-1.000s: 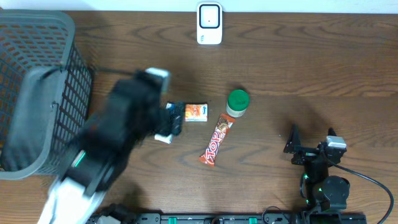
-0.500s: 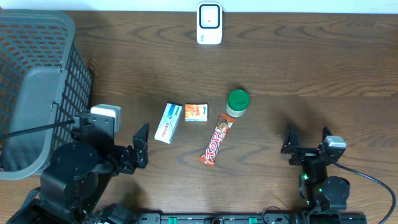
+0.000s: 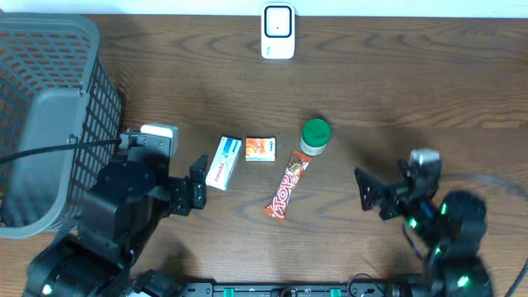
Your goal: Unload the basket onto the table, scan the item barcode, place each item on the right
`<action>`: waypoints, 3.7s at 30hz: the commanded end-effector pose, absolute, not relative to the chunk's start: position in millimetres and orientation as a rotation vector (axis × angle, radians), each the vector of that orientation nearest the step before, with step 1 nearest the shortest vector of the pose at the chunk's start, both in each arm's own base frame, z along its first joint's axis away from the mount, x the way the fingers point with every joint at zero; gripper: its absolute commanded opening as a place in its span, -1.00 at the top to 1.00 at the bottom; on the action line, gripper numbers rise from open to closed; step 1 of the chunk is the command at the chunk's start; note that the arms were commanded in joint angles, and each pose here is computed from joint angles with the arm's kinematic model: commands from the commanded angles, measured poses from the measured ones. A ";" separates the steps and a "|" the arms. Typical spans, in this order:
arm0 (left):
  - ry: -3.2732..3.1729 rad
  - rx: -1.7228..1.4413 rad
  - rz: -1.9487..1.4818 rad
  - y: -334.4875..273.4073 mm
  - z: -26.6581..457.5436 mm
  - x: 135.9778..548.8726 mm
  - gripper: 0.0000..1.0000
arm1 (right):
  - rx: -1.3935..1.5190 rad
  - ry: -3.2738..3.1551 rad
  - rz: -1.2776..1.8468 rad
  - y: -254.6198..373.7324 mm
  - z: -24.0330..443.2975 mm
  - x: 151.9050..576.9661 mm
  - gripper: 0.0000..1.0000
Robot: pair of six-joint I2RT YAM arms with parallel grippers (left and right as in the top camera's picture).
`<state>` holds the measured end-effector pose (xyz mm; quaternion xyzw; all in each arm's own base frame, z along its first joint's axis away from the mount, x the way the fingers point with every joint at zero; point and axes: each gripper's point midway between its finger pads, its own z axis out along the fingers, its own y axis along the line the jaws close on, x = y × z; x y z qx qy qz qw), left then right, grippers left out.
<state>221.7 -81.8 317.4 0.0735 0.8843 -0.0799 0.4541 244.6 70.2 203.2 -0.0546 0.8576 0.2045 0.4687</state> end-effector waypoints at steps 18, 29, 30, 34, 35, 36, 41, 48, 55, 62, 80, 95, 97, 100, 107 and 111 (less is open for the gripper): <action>2.201 0.164 -0.186 -82.7 312.3 226.4 -0.82 | -1.171 2.325 0.742 114.4 203.9 338.5 -0.99; 2.201 0.164 -0.186 -82.6 312.2 226.3 -0.82 | -1.421 2.371 0.463 149.1 136.9 372.2 -0.99; 2.201 0.164 -0.186 -82.6 312.2 226.3 -0.82 | -1.440 2.390 0.437 152.3 129.2 372.6 -0.98; 2.202 0.164 -0.186 -82.6 312.1 226.3 -0.82 | -1.517 2.473 0.252 148.1 97.7 378.0 -0.98; 2.202 0.164 -0.186 -82.6 312.1 226.3 -0.82 | -1.501 2.501 0.203 144.1 91.8 382.4 -0.99; 2.202 0.164 -0.185 -82.6 312.1 226.2 -0.82 | -1.481 2.524 0.163 140.3 86.3 386.8 -0.98; 2.202 0.164 -0.185 -82.6 312.1 226.3 -0.82 | -1.484 2.562 0.179 141.4 66.3 388.7 -0.99; 2.202 0.164 -0.185 -82.5 312.1 226.3 -0.82 | -1.527 2.605 0.273 152.3 37.9 379.7 -0.98; 2.202 0.164 -0.185 -82.5 312.2 226.3 -0.82 | -1.578 2.546 0.264 172.2 37.2 379.7 -0.98; 2.202 0.164 -0.185 -82.5 312.1 226.3 -0.82 | -1.597 2.538 0.267 177.6 36.8 376.9 -0.19; 2.207 0.165 -0.183 -82.2 311.1 225.6 -0.82 | -1.161 2.832 0.278 176.1 35.6 369.5 -0.31; 2.220 0.168 -0.177 -81.2 308.4 223.8 -0.82 | -0.404 3.020 0.320 181.6 37.1 383.4 -0.26; 2.226 0.170 -0.175 -80.8 307.2 222.9 -0.82 | -0.332 3.028 0.324 182.0 37.3 384.6 -0.36; 2.229 0.170 -0.173 -80.5 306.6 222.5 -0.83 | -0.308 3.017 0.330 183.9 37.8 387.8 -0.98; 2.230 0.171 -0.173 -80.4 306.5 222.3 -0.83 | -0.255 3.024 0.313 185.5 37.9 387.0 -0.99; 2.230 0.171 -0.173 -80.4 306.5 222.3 -0.83 | -0.256 3.046 0.339 187.0 39.7 380.5 -0.99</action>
